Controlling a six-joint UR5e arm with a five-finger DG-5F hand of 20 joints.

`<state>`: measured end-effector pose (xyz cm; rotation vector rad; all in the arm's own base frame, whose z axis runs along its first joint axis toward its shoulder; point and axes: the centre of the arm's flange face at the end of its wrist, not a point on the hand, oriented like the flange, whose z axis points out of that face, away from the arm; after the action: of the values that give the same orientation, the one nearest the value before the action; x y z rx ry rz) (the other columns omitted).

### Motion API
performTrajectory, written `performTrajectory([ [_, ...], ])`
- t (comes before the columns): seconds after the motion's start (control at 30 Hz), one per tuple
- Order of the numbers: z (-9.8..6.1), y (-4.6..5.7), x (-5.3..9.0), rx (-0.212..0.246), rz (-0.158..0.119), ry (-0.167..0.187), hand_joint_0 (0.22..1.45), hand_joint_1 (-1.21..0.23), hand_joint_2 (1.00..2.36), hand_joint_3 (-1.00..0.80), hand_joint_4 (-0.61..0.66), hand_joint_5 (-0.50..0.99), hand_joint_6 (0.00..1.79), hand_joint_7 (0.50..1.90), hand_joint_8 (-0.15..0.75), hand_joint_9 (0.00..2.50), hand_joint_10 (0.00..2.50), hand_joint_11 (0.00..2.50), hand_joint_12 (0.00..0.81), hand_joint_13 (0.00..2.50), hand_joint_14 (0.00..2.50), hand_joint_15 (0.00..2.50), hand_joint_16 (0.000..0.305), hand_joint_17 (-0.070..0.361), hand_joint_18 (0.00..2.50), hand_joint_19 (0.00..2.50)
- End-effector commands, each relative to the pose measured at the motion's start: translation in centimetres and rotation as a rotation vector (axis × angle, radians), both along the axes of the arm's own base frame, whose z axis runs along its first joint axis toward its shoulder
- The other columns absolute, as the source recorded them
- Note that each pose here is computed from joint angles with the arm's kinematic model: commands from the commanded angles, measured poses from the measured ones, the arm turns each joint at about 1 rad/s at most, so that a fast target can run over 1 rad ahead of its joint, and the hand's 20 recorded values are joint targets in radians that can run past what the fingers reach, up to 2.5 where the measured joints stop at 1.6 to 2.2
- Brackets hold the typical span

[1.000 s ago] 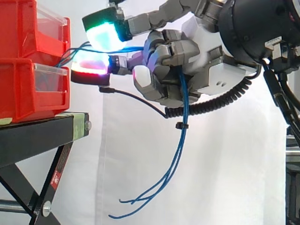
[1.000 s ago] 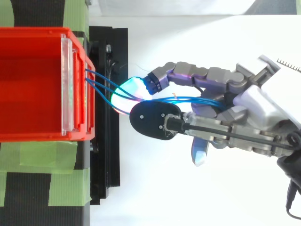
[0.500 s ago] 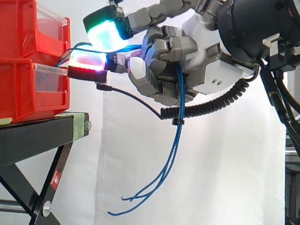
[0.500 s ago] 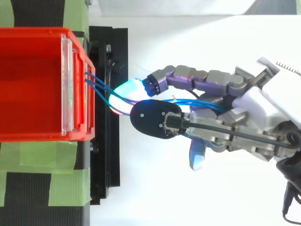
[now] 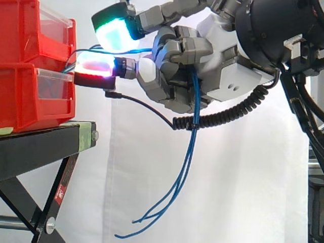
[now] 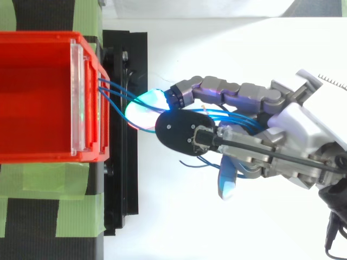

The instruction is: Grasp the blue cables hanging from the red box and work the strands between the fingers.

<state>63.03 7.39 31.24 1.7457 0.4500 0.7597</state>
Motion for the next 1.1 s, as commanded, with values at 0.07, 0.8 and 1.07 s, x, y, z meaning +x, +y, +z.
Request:
performTrajectory([
  [0.07, 0.02, 0.14, 0.04, 0.021, -0.001, -0.021, 1.2, -0.75, 1.01, 0.01, 0.27, 0.61, 0.01, 0.88, 0.524, 1.95, 2.5, 2.5, 0.623, 1.99, 2.5, 1.61, 0.246, 0.185, 2.5, 0.58],
  [0.8, 0.08, 0.51, -0.18, 0.01, 0.002, -0.008, 0.78, -0.69, 1.03, -0.24, 0.42, 0.61, 0.02, 1.14, 0.524, 1.95, 2.5, 2.5, 0.623, 1.99, 2.5, 1.61, 0.246, 0.185, 2.5, 0.58],
  [1.07, 0.06, 0.53, -0.34, -0.001, 0.005, 0.009, 0.91, -0.73, 1.01, -0.75, 0.33, 0.57, 0.01, 1.35, 0.524, 1.95, 2.5, 2.5, 0.623, 1.99, 2.5, 1.61, 0.246, 0.185, 2.5, 0.58],
])
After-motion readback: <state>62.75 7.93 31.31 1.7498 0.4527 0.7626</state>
